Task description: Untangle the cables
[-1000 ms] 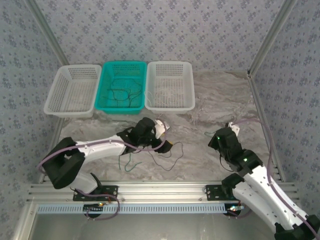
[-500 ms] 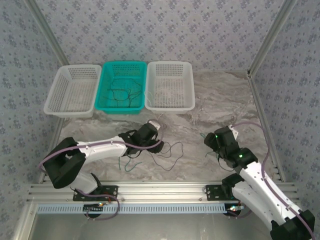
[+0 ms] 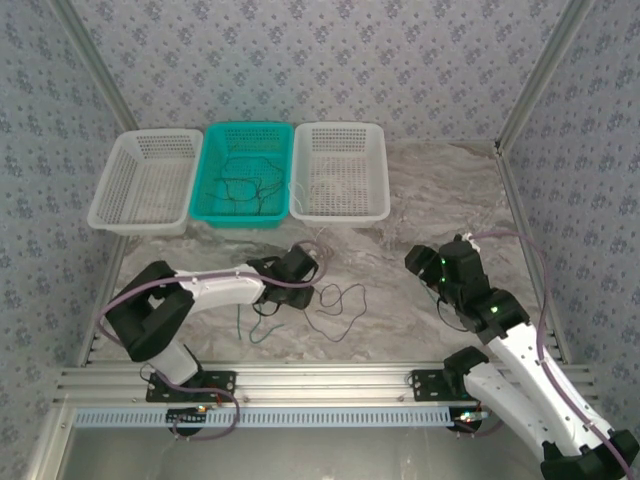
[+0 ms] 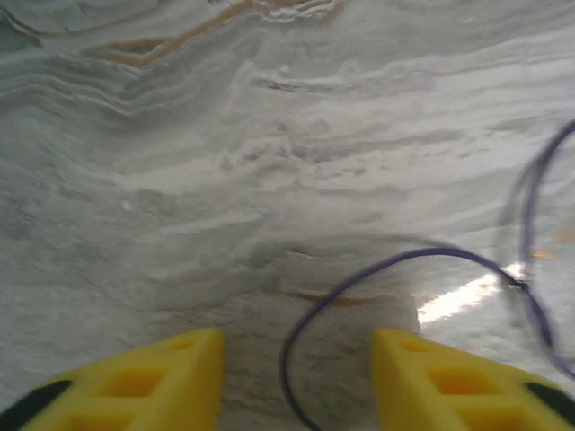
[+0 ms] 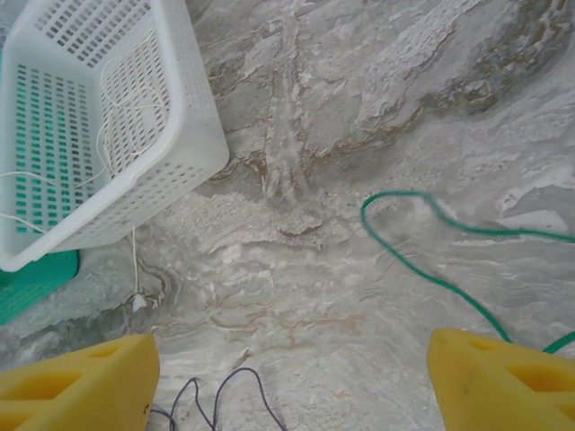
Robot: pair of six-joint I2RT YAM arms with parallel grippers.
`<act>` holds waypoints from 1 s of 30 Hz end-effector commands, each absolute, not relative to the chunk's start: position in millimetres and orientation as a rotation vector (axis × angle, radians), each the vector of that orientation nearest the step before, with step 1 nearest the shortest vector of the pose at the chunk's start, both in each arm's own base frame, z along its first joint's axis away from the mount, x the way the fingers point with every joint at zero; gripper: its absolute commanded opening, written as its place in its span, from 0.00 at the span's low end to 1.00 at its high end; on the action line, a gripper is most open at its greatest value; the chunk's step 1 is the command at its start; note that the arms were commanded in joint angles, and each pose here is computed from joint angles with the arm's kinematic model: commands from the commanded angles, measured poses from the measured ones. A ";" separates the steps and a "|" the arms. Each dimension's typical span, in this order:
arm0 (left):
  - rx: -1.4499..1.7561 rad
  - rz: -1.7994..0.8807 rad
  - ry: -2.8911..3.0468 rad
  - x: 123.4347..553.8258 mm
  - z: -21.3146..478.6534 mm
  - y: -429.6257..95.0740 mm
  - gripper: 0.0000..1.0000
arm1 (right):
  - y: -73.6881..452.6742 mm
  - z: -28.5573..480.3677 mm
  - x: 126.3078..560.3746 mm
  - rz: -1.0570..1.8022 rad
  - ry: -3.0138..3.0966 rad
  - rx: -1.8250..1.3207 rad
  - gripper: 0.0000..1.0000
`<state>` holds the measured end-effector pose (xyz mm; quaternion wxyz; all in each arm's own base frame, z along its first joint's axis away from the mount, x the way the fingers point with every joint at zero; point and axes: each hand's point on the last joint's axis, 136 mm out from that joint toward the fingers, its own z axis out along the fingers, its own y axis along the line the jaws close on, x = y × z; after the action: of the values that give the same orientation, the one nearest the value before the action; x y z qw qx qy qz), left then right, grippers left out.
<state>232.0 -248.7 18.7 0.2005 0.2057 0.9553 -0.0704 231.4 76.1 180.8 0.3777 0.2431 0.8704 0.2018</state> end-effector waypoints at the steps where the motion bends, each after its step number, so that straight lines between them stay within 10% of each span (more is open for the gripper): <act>1: 0.601 -0.256 2.669 232.4 17.9 -261.5 0.28 | 84.2 177.5 228.8 0.577 2.237 0.619 0.79; 4: 0.603 -0.263 2.646 232.3 23.9 -261.8 0.00 | 83.7 178.5 228.9 0.575 2.232 0.616 0.79; 11: 0.571 -0.471 2.476 231.9 90.6 -273.8 0.00 | 82.5 176.9 228.4 0.565 2.231 0.615 0.79; 30: 0.486 -0.599 1.614 295.3 469.4 -231.5 0.00 | 83.3 178.8 231.7 0.584 2.200 0.617 0.79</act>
<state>288.2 -239.3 426.6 0.5878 0.1865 0.7379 -0.2743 232.5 82.0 177.7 0.3801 0.2384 0.8659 0.2213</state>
